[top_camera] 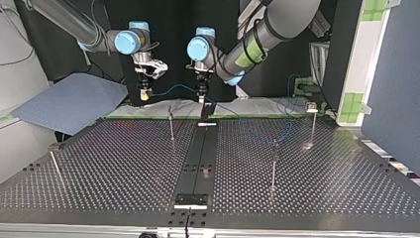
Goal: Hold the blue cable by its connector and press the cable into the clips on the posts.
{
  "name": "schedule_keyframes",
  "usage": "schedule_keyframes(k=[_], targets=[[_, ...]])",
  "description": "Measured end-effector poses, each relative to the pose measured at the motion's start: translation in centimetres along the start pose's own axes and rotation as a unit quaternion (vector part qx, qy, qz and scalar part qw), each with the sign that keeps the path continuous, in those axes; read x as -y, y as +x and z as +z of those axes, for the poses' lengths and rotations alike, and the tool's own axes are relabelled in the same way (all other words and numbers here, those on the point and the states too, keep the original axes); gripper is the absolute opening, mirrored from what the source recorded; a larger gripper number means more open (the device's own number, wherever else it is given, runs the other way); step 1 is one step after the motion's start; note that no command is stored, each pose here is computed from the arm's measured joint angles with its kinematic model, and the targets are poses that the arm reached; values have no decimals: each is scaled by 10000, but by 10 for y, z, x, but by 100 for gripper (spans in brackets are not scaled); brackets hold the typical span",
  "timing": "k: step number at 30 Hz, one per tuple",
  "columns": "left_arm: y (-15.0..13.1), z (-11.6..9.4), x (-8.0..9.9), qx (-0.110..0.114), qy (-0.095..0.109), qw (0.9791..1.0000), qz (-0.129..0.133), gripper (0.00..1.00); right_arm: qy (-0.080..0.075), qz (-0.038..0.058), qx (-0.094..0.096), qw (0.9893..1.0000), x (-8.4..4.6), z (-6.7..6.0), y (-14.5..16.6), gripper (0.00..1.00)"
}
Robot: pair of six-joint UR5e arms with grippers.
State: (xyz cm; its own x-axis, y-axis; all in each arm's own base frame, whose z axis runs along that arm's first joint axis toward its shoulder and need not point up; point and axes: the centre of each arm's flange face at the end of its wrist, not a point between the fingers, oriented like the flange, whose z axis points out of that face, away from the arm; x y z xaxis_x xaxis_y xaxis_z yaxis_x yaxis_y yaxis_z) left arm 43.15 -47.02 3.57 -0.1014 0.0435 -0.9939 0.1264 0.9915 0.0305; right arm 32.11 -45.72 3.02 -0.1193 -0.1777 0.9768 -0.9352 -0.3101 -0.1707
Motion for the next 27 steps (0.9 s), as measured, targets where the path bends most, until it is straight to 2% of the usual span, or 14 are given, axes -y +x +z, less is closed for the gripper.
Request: schedule_keyframes(k=[8,12,15,21,27], targets=[[-8,16,15,175,-25,9997,-174,0,9,40,-27,10000,-17,7,4,0],[-3,21,22,143,14,9997,-206,0,93,46,-56,9999,-22,15,9,0],[4,26,28,96,62,9997,-197,0,138,82,-82,9998,-27,21,13,0],[1,35,37,195,159,9992,-304,0,210,190,-153,9995,-40,32,22,0],[-3,38,43,259,225,9985,-429,0,234,230,-228,9992,-54,42,30,0]])
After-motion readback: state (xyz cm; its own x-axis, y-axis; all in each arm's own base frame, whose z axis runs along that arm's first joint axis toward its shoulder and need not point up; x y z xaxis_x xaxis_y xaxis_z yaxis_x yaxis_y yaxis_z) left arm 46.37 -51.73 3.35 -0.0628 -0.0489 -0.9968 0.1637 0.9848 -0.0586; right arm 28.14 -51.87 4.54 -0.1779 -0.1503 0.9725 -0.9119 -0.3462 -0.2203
